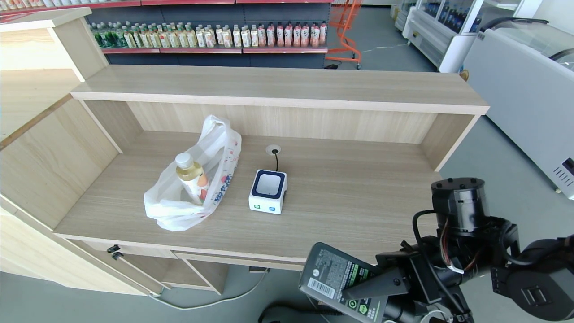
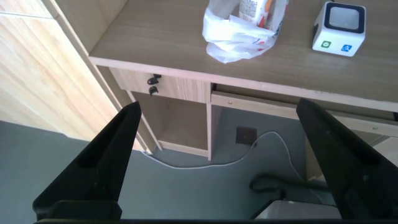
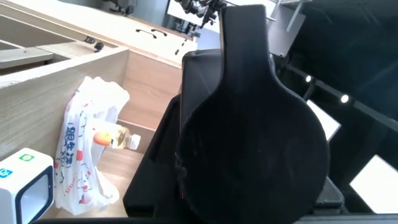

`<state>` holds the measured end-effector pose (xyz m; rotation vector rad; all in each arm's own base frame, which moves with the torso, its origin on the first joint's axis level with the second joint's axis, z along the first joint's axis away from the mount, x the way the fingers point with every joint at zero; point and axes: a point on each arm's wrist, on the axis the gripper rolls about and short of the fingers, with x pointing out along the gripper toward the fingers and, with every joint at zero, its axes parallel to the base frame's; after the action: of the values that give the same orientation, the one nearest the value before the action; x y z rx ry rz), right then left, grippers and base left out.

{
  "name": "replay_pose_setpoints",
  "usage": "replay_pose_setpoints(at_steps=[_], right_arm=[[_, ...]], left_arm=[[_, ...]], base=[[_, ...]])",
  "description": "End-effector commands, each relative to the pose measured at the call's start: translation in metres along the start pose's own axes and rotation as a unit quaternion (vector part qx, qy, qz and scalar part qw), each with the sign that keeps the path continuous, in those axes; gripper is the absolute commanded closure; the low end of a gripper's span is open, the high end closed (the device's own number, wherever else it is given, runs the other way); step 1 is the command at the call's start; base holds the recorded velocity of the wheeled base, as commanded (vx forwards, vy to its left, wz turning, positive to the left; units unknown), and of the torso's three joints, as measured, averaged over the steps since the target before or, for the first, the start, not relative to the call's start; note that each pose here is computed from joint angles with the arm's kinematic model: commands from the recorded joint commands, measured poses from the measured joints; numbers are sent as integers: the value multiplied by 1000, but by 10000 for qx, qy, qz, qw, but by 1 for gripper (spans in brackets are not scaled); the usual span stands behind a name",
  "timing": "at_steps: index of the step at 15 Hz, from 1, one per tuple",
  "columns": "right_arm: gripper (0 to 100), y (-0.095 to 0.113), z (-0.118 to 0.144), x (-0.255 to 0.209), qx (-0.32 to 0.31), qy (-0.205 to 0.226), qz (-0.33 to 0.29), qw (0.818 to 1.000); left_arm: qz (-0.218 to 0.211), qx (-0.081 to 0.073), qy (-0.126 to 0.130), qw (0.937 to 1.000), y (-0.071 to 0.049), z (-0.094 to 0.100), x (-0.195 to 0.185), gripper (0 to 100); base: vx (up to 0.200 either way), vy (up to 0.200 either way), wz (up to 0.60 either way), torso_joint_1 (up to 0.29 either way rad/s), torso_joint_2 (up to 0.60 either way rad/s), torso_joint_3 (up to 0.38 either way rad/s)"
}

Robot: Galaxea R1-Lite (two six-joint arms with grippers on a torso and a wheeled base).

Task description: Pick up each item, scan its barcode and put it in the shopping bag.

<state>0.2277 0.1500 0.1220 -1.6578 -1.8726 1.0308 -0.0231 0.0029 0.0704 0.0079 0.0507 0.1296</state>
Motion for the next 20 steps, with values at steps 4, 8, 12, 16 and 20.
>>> replay_pose_setpoints(at_steps=[4,8,12,16,20], right_arm=[[100,-17,-8,-23,1458,447,162,9882],[100,-49,-18,-58,4084,1625,243,8979],[100,-48,7,-105,5751,2634,134,7744],[100,-62,-1,-116,7143,3263,-496,6171],[100,-68,-28,-119,8126,4303,-2064,3344]], left_arm=[[3,0,1,10000,0,0,0,0],[3,0,1,10000,0,0,0,0],[3,-1,-7,10000,0,0,0,0],[3,-1,-7,10000,0,0,0,0],[3,0,1,10000,0,0,0,0]], base=[[0,0,0,0,0,0],[0,0,0,0,0,0],[0,0,300,-1,0,2],[0,0,300,-4,0,4],[0,0,150,-1,-1,1]])
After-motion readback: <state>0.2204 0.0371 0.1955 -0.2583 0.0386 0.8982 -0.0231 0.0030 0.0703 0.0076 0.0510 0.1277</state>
